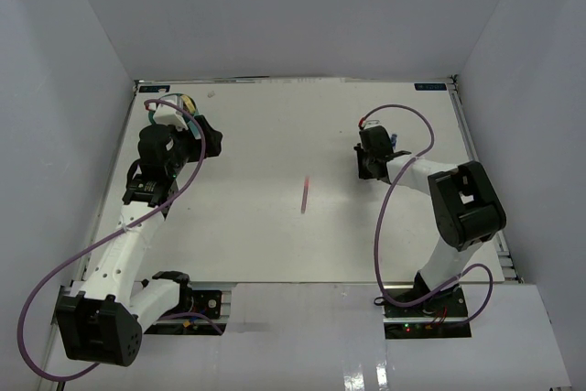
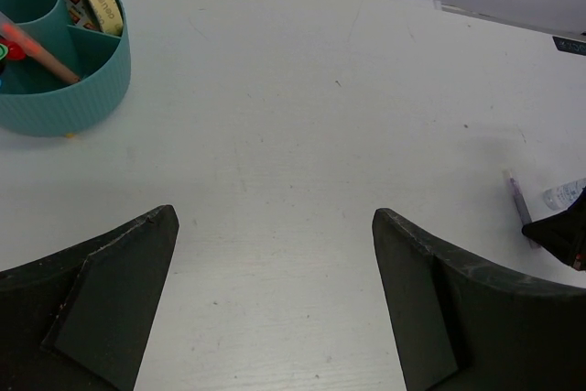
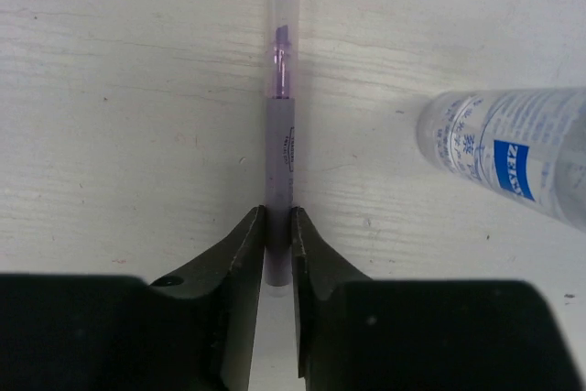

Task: Sort the stationery into containers
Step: Pick up the pen from the center of the board.

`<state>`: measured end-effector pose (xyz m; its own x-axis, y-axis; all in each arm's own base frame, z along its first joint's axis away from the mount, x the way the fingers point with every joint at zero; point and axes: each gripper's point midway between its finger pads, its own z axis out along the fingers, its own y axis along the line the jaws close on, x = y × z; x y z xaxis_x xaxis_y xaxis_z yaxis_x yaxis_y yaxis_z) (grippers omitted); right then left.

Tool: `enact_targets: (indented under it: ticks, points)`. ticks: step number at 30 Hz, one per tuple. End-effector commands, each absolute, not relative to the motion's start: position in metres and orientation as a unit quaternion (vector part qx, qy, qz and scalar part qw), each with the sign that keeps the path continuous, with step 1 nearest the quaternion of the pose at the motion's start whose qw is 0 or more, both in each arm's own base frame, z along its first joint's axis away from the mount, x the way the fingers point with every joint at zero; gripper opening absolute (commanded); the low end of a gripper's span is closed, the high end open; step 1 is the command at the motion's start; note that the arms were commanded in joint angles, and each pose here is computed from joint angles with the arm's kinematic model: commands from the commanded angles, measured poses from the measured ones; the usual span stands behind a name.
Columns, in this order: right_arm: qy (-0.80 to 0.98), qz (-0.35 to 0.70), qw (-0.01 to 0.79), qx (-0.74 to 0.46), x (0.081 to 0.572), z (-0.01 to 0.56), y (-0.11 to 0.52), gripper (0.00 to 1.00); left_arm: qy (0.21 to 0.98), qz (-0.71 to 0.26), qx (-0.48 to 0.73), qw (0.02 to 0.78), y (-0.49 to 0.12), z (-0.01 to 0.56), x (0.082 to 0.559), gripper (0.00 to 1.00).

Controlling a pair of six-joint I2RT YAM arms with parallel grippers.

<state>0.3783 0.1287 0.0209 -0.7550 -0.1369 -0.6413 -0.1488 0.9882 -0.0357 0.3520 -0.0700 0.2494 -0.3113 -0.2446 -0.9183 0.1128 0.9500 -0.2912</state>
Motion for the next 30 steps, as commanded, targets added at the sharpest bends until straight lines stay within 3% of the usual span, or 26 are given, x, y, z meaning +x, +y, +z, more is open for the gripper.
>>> enact_targets:
  ticks: [1,3,10,15,22,30]
  points:
    - [0.947,0.005,0.308,-0.093,0.368,0.005,0.132,0.14,0.785,-0.170,-0.035,0.594,-0.076,0.261,0.348,0.98]
    - [0.947,0.006,0.306,-0.097,0.366,0.004,0.135,0.10,0.785,-0.186,-0.030,0.590,-0.082,0.261,0.347,0.98]
    - [0.931,0.040,0.337,-0.131,0.352,0.028,0.172,0.09,0.788,-0.294,-0.021,0.541,-0.119,0.257,0.336,0.98]
    - [0.884,0.124,0.414,-0.178,0.334,0.083,0.235,0.08,0.788,-0.395,-0.027,0.472,-0.156,0.252,0.325,0.98]
    - [0.798,0.288,0.483,-0.218,0.291,0.154,0.305,0.08,0.799,-0.412,-0.015,0.437,-0.213,0.242,0.316,0.98]
    - [0.747,0.346,0.518,-0.231,0.267,0.192,0.325,0.08,0.806,-0.414,-0.013,0.423,-0.250,0.237,0.316,0.94]
